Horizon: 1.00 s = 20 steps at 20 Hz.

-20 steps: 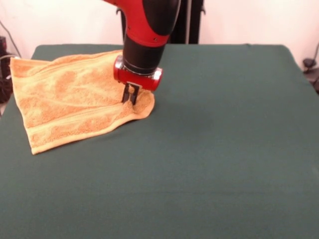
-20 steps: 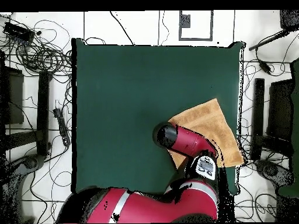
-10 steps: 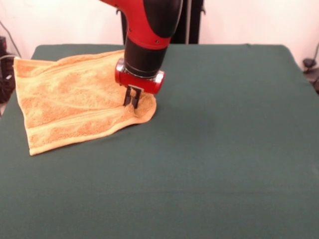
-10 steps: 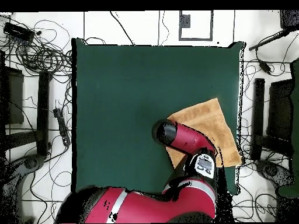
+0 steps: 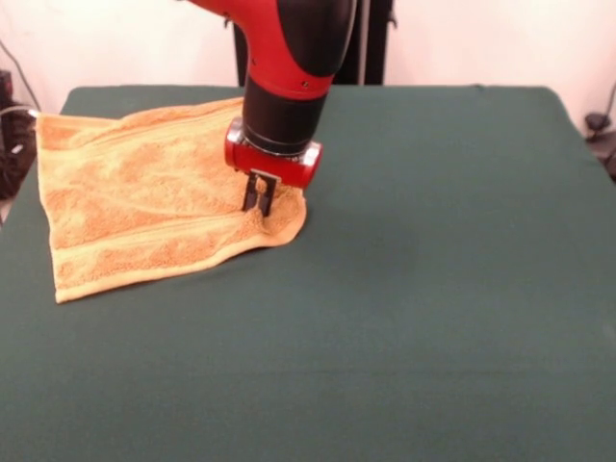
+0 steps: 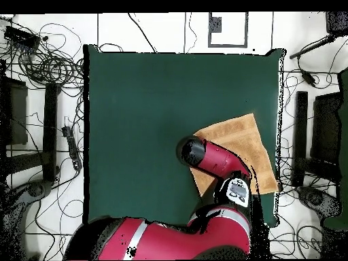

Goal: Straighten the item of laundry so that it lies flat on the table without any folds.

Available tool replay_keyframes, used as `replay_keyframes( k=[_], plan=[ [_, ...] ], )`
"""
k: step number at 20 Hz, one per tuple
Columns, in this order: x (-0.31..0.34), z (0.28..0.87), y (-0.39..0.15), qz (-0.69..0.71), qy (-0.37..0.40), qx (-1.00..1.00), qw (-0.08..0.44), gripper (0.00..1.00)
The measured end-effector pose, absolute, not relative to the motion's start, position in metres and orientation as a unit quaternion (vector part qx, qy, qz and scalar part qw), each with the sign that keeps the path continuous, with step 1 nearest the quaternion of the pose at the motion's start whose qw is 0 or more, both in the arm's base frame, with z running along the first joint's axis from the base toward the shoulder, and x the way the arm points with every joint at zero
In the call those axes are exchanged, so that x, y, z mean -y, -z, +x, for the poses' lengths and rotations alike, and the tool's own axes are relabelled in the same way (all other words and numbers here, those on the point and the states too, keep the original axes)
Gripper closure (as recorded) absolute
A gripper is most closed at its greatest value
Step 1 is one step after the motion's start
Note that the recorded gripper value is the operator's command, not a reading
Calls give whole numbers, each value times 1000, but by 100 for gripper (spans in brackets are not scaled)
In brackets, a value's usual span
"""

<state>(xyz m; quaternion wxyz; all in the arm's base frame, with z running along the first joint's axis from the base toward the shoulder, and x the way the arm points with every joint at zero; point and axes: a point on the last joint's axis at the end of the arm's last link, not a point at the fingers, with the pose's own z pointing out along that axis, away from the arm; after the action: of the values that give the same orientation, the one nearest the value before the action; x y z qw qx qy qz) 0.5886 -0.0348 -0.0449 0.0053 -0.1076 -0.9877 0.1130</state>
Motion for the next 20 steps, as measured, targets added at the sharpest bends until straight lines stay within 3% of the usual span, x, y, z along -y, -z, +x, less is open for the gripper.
replay_keyframes(
  k=[20],
  plan=[
    [29,598,44,-132,-100,986,-1,100]
  ],
)
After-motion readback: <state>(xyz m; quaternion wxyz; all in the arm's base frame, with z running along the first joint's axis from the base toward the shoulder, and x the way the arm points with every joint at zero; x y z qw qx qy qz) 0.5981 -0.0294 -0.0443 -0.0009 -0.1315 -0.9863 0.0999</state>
